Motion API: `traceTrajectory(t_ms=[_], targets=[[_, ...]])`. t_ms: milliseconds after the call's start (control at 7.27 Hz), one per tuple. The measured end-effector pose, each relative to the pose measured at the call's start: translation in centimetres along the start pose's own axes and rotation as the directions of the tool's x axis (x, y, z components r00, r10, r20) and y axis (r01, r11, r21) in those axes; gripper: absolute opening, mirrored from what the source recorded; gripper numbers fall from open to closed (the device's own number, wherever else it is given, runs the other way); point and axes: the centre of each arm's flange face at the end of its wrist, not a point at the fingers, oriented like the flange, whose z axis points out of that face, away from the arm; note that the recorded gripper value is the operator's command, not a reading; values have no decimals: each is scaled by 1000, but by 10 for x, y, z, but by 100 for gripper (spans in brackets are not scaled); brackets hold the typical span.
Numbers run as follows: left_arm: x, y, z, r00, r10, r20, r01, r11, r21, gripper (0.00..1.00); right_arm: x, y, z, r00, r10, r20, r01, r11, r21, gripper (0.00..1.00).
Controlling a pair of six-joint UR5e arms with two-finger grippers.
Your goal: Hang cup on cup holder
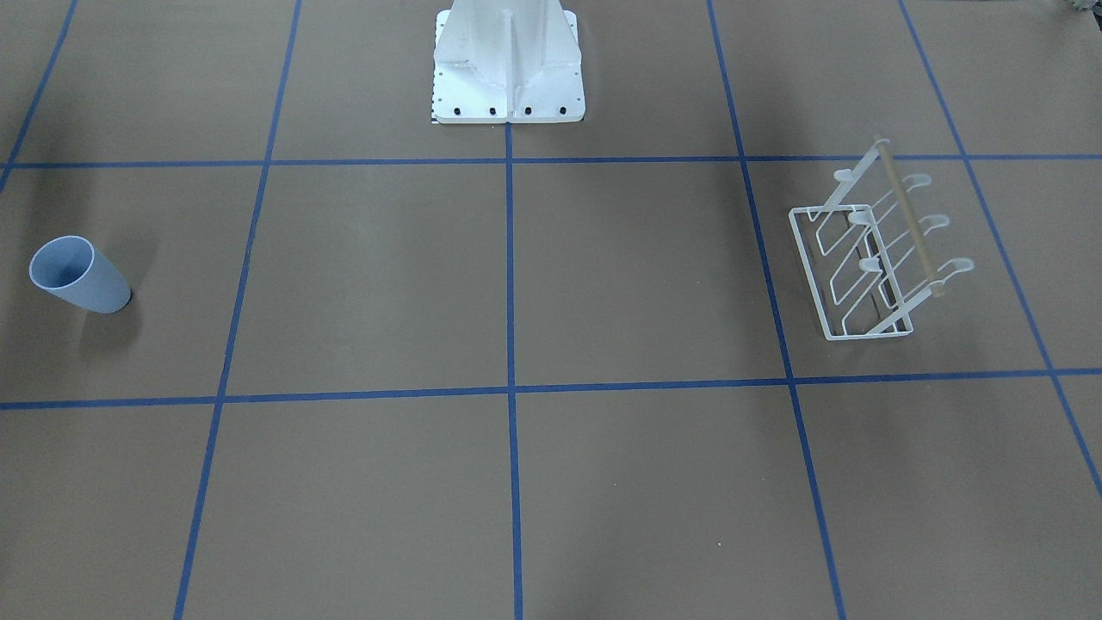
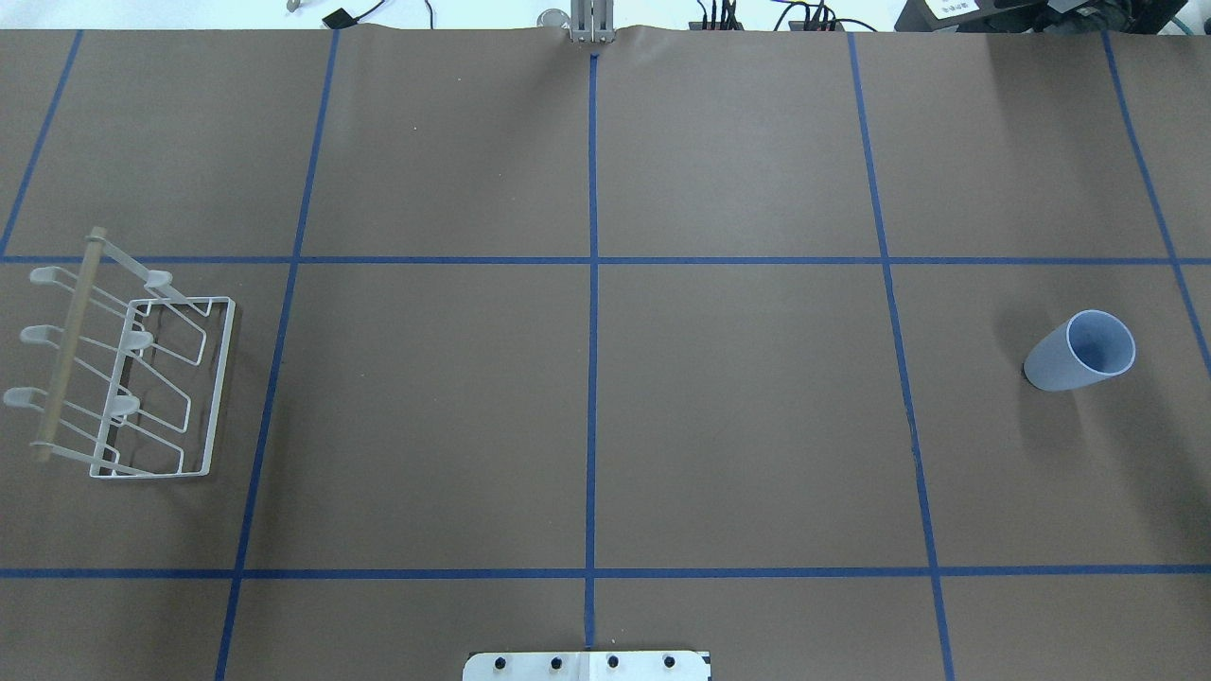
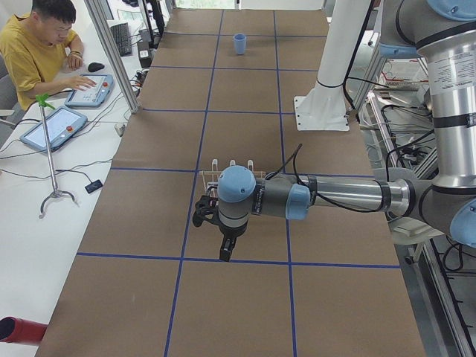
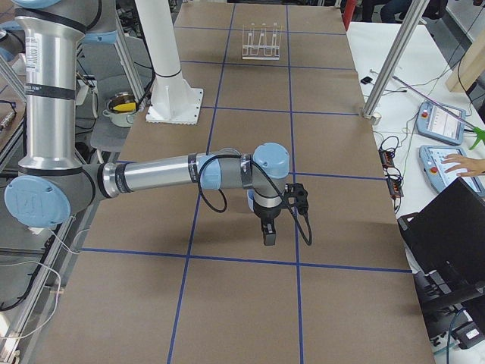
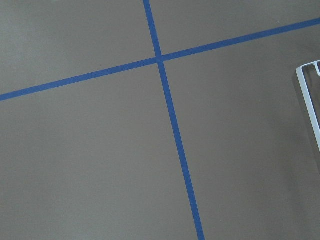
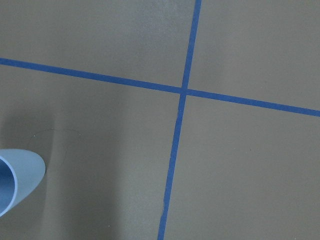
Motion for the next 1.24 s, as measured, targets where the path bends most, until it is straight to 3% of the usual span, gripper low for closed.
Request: traceTrajectory(t_ms=[275,550,825,962,1100,1238], targets=[[1,-1,-1,1000,5,0,-5,1000,4,98,-2,-3,-3,1000,-8,1,8,1000,8,100],[3,-3,-3,1000,24,3,-24,999,24,98,-12,-10,-10,998,-59,18,58,996,62,100],[2,-4,-3,999,32,6,-32,999,38,98,-33,-14,-7,983,-152,104,137,980,141,100],[2,-4,-3,999,33,6,-33,999,40,98,-54,-18,0,975,-171,145,150,978,147,100],[2,-4,-3,999,33,6,-33,999,40,98,-78,-22,13,974,-174,147,153,978,142,100],[2,-4,-3,999,33,6,-33,999,41,98,-100,-25,31,979,-167,115,151,979,135,100]])
